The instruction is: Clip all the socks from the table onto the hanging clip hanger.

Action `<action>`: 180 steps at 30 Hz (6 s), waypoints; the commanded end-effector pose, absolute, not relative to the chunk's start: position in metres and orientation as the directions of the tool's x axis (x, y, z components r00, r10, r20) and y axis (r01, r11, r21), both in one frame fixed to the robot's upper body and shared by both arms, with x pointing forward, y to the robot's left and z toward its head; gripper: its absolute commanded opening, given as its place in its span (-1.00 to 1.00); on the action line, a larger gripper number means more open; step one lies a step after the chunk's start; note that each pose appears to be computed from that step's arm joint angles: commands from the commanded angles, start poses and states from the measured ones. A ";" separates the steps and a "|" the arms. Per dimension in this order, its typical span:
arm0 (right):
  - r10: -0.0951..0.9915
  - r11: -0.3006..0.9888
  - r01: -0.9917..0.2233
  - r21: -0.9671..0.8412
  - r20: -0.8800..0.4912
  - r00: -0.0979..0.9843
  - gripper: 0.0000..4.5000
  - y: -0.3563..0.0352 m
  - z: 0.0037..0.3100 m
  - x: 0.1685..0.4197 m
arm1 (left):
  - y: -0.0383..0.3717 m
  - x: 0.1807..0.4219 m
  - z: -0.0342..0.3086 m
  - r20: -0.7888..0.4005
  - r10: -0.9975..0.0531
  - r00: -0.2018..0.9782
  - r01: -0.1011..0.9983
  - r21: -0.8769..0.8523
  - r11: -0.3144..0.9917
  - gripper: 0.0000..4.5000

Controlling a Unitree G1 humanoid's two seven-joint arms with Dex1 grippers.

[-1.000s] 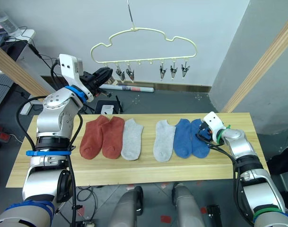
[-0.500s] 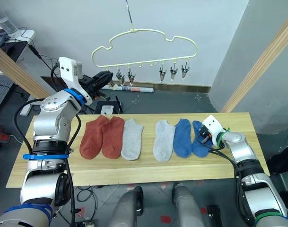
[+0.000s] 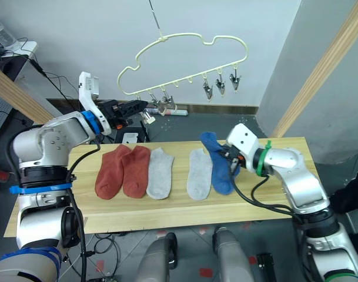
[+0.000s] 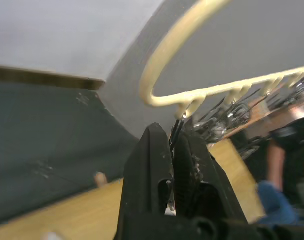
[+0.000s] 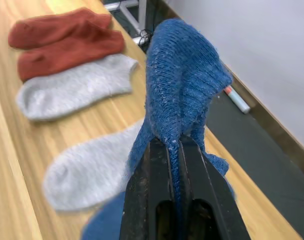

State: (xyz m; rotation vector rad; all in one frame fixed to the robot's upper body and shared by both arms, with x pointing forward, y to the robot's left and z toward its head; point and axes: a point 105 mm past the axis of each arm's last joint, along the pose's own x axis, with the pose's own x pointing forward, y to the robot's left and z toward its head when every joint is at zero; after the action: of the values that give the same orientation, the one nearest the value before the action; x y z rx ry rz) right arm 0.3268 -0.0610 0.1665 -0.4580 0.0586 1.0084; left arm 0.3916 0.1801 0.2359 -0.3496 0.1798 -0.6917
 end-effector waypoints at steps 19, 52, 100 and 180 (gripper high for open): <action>0.862 0.405 -0.814 -0.417 -0.123 0.492 -1.00 0.014 0.192 0.348 | 0.167 0.373 0.257 0.012 -0.749 0.662 0.587 -0.629 0.510 -1.00; 0.869 0.442 -0.829 -0.342 -0.064 0.490 -1.00 0.028 0.206 0.357 | 0.167 0.345 0.264 0.023 -0.780 0.626 0.708 -0.437 0.555 0.61; 0.866 0.497 -0.825 -0.268 0.209 0.454 1.00 -0.033 0.268 0.289 | 0.157 0.374 0.226 0.280 -0.414 0.866 0.387 0.148 0.910 0.07; 0.819 0.571 -0.771 -0.283 0.255 0.513 1.00 -0.037 0.280 0.296 | 0.166 0.422 0.254 0.388 -0.353 0.851 0.319 0.150 0.936 -0.45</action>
State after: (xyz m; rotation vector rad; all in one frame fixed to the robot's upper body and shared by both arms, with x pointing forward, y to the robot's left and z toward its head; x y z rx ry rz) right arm 0.3045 -0.0366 0.2664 -0.1281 -0.3082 0.9546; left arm 0.4248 0.1667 0.2352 0.0779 -0.3525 -0.3570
